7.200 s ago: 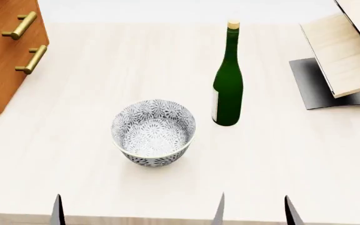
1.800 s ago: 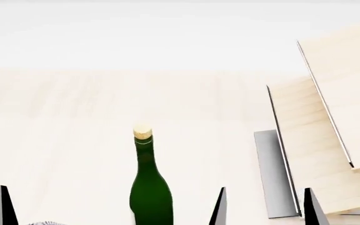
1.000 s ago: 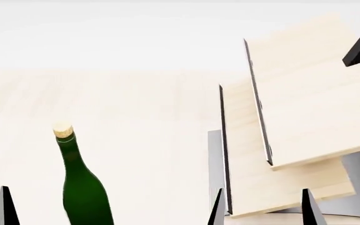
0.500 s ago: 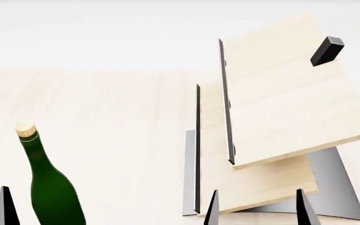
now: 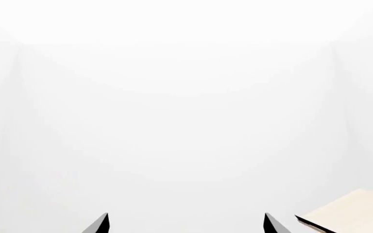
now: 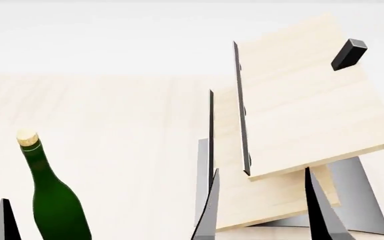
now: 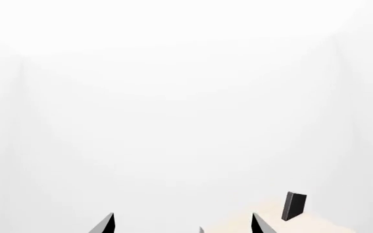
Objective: Put the wine bottle on the wine rack.
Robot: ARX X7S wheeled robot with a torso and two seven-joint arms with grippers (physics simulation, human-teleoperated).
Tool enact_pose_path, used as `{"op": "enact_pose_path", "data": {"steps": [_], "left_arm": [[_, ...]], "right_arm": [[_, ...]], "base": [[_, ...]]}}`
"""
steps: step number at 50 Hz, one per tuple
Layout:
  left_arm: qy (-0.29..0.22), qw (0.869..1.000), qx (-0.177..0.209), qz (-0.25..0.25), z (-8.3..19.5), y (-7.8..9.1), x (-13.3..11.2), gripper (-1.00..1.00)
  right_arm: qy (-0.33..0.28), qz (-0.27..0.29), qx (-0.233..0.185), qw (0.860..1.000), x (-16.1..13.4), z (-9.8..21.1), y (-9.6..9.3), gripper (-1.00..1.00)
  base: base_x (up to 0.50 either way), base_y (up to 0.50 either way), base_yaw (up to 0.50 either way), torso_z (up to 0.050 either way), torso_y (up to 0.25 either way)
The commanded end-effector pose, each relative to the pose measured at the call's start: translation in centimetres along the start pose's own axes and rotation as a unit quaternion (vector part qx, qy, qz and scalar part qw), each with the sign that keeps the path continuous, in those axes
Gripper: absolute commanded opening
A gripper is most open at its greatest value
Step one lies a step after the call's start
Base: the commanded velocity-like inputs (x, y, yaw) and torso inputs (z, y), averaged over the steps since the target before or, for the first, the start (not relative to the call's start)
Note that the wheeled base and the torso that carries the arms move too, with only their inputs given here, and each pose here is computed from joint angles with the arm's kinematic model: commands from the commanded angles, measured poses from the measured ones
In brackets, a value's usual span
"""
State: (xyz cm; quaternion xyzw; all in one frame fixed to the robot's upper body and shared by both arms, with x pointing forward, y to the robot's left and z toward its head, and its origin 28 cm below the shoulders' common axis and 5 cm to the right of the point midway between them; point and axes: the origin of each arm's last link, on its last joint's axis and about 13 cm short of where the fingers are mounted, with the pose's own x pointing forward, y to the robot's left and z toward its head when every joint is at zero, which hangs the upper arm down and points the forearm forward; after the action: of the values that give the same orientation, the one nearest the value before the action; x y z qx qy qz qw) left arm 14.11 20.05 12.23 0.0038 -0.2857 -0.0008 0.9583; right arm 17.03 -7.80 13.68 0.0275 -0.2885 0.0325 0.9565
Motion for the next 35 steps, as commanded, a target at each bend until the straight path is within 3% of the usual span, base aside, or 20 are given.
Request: {"op": "enact_pose_path", "data": {"steps": [1,16,27,31,33,35], "left_arm": [[-0.001,1.0,-0.001,0.002,0.1,0.1,0.0,1.0],[-0.002,1.0,0.0,0.005,0.1,0.2,0.1,1.0],[-0.001,1.0,0.0,0.007,0.0,0.2,0.1,1.0],[-0.001,1.0,0.001,0.006,0.1,0.2,0.1,1.0],[-0.001,1.0,0.001,0.008,0.1,0.3,0.1,1.0],[-0.001,1.0,0.0,0.007,0.1,0.3,0.1,1.0]], "right_arm": [[-0.036,0.001,-0.013,0.999,3.8,1.8,0.5,1.0],[-0.049,0.027,-0.028,0.998,8.3,4.4,0.9,1.0],[-0.038,0.01,-0.023,0.999,10.4,4.8,0.7,1.0],[-0.022,0.043,-0.051,0.998,11.2,4.4,0.6,1.0],[-0.035,0.074,-0.023,0.996,11.7,4.2,0.6,1.0],[0.008,0.094,-0.046,0.994,12.0,4.0,0.5,1.0]], "base": [[0.0,0.0,0.0,0.0,0.0],[0.0,0.0,0.0,0.0,0.0],[0.0,0.0,0.0,0.0,0.0],[0.0,0.0,0.0,0.0,0.0],[0.0,0.0,0.0,0.0,0.0],[0.0,0.0,0.0,0.0,0.0]]}}
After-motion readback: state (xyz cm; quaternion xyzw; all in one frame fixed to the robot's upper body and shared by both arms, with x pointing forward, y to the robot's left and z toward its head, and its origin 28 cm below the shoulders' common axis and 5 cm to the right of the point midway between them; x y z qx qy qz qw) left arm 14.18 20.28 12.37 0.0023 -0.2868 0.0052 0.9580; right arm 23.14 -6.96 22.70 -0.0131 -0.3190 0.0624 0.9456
